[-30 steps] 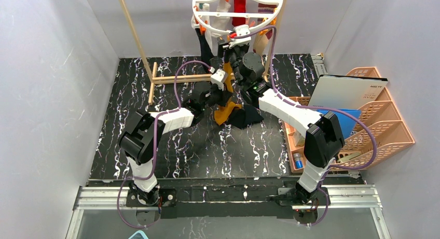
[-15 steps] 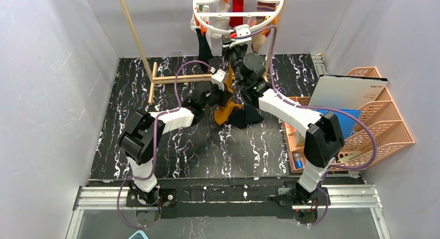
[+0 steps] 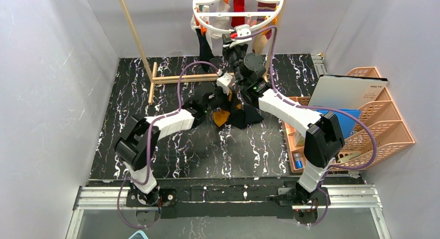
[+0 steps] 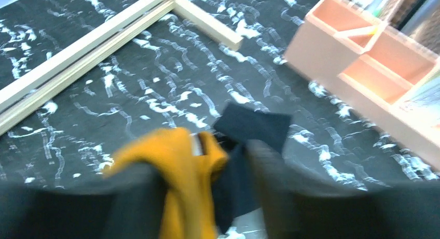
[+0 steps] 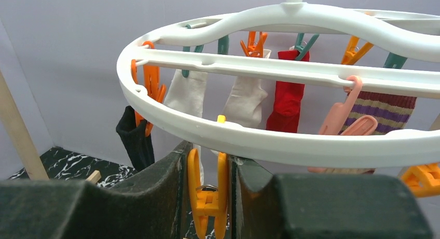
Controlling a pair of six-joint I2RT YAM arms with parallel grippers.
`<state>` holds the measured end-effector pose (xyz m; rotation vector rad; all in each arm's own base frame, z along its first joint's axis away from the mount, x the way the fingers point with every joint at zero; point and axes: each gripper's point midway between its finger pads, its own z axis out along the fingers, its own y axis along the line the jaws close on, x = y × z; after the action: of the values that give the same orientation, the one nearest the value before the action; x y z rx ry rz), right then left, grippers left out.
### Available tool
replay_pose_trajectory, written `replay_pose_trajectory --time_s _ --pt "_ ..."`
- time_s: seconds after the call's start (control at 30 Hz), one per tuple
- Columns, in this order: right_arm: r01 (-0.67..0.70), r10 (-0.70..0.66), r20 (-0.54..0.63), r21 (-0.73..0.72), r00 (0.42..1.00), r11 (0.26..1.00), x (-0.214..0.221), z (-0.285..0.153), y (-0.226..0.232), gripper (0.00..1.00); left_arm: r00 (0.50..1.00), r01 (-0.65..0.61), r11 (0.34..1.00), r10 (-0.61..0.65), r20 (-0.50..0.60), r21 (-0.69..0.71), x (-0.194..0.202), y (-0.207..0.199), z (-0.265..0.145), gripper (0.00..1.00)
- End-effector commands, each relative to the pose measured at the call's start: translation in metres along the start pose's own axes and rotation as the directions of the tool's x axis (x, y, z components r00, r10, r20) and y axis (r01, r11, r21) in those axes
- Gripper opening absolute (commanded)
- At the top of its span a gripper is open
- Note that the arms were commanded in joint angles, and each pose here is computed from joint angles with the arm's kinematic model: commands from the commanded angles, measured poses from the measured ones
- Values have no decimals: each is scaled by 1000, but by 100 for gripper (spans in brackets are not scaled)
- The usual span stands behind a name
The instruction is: Remove the socks clipped to the hanger
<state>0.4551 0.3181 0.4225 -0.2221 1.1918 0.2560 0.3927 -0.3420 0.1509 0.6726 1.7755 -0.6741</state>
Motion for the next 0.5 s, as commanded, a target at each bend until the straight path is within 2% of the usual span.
replay_pose_trajectory --time_s 0.0,0.03,0.13,0.2,0.33,0.4,0.47 --pt "-22 18 90 39 996 999 -39 -2 -11 5 975 -168 978 146 166 123 -72 -61 -38 88" --pt "-22 18 93 41 996 999 -40 -2 -11 5 970 -186 975 163 178 119 -75 -66 -44 97" --pt "-17 13 97 44 995 999 -42 -3 -12 5 956 -212 977 204 212 14 -81 -57 -62 98" --pt "-14 9 101 48 995 999 -44 -4 -14 5 942 -172 971 212 262 -166 -87 -28 -76 98" --pt "-7 0 113 66 994 998 -51 -9 -21 6 940 -72 841 237 245 -537 -77 44 -109 98" --pt "-8 -1 117 70 993 997 -54 -12 -24 6 944 -63 799 242 224 -597 -74 63 -115 98" --pt "-7 -3 121 78 993 997 -57 -14 -28 6 947 -59 790 238 216 -610 -70 73 -113 98"
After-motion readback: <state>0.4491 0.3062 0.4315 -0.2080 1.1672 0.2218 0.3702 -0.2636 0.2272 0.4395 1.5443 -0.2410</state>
